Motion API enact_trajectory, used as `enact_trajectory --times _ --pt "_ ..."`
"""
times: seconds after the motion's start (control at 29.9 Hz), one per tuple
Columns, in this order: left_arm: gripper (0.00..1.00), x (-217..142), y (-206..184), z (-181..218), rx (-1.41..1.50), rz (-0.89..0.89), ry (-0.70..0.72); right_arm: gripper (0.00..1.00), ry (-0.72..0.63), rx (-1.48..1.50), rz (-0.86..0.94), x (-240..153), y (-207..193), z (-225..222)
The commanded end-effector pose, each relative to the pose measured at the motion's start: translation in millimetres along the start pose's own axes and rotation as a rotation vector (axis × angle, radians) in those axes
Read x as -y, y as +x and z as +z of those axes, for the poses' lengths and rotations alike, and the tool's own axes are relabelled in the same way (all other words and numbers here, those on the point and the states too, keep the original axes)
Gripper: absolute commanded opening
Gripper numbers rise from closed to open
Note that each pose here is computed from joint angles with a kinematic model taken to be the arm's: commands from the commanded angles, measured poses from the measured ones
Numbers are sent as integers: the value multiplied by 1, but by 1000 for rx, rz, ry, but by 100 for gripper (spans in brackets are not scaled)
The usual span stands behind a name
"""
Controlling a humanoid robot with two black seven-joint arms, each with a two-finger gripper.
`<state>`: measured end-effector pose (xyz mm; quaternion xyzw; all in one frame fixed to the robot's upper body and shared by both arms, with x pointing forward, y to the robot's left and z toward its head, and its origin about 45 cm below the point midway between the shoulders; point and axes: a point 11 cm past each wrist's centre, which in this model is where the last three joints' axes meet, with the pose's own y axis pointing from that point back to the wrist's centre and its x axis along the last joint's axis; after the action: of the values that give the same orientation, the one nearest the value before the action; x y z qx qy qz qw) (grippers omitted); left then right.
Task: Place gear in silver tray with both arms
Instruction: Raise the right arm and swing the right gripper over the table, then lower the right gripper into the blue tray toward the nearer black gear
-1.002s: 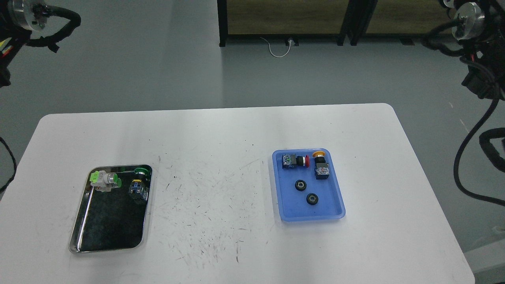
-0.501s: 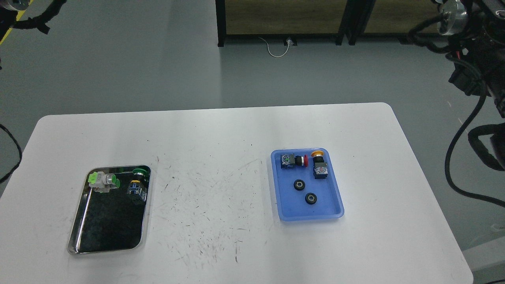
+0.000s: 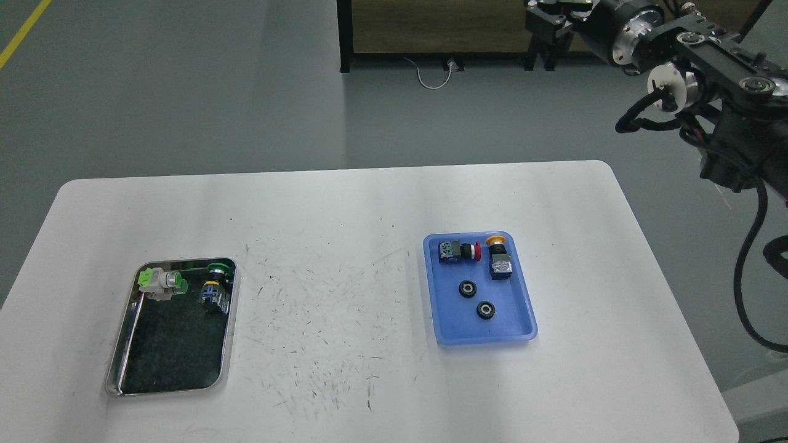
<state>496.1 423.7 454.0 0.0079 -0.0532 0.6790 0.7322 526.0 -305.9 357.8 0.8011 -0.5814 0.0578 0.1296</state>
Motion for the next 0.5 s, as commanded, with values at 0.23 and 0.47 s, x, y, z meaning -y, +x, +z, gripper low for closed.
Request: enact_trajectory --times 0.23,0.47 --pt "99 -79 64 -13 61 -60 20 100 -133 -71 -301 -35 -62 41" --pt "98 -109 98 -35 68 22 84 100 -292 -25 -410 -64 -100 121"
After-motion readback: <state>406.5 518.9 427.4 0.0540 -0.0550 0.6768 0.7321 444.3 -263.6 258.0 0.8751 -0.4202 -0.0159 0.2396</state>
